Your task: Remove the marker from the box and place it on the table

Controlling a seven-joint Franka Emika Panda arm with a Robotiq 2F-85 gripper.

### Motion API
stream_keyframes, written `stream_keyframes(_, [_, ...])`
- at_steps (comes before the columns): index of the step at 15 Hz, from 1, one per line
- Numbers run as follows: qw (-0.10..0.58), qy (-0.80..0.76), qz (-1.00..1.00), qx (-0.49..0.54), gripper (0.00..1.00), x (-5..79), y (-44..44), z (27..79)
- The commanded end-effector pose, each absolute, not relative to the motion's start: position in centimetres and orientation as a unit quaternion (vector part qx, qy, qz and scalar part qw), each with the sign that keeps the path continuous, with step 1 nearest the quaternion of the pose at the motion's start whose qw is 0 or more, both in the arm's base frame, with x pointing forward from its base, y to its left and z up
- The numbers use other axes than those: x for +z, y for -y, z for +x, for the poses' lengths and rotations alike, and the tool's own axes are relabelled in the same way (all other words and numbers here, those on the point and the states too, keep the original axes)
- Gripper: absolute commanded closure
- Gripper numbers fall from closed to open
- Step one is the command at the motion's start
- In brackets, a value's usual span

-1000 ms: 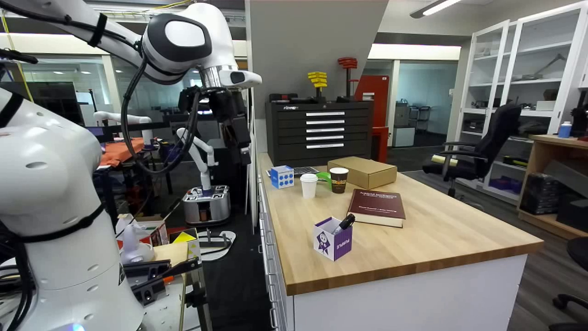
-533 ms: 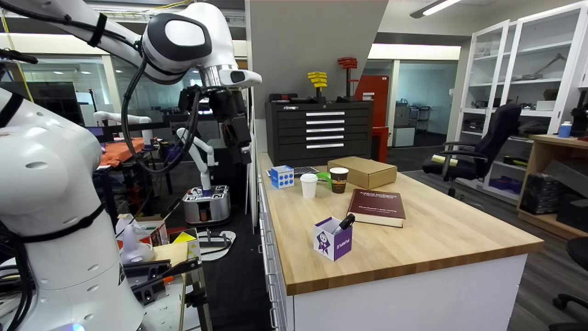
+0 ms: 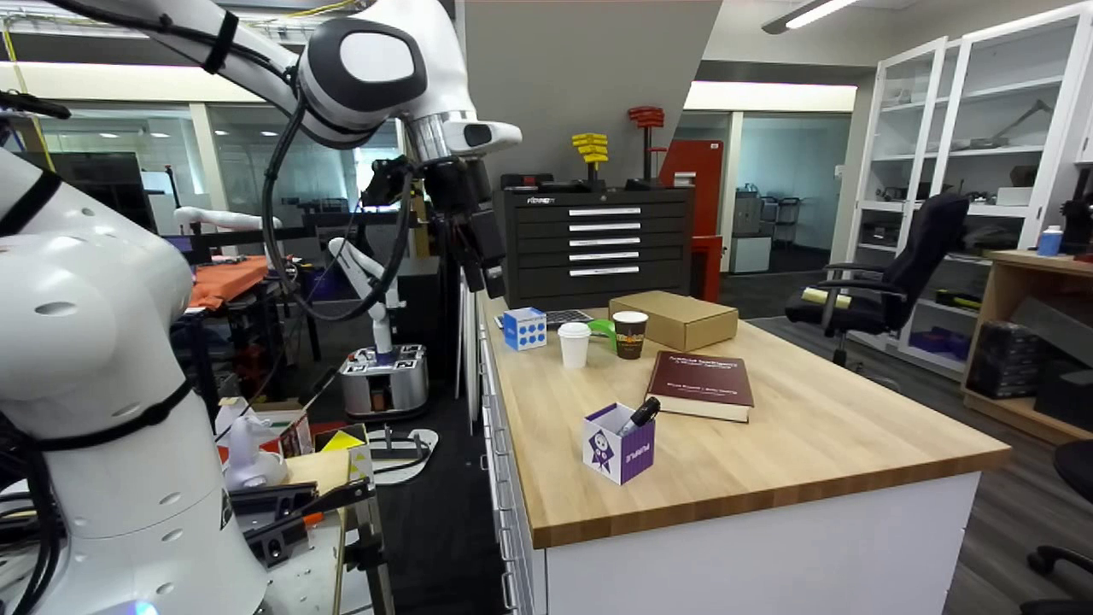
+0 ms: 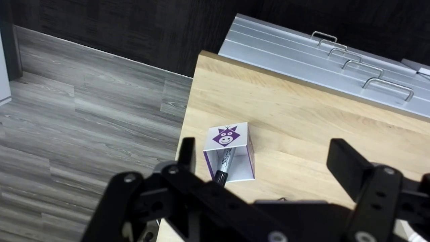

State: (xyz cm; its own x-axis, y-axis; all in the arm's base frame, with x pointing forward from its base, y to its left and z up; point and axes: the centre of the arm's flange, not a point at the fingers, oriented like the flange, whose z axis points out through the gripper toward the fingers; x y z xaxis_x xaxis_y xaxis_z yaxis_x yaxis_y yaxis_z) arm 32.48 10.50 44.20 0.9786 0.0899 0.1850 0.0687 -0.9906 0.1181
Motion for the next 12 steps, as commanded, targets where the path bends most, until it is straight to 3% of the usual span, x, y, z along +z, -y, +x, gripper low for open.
stream_keyframes(1, [0.045,-0.035,0.995,0.086,0.0,43.8,-9.5,38.4])
stream_keyframes(9, [0.032,-0.021,0.999,0.028,0.0,40.4,-7.4,47.1])
stream_keyframes(12, [0.03,-0.013,0.999,0.029,0.0,39.8,-7.4,45.8])
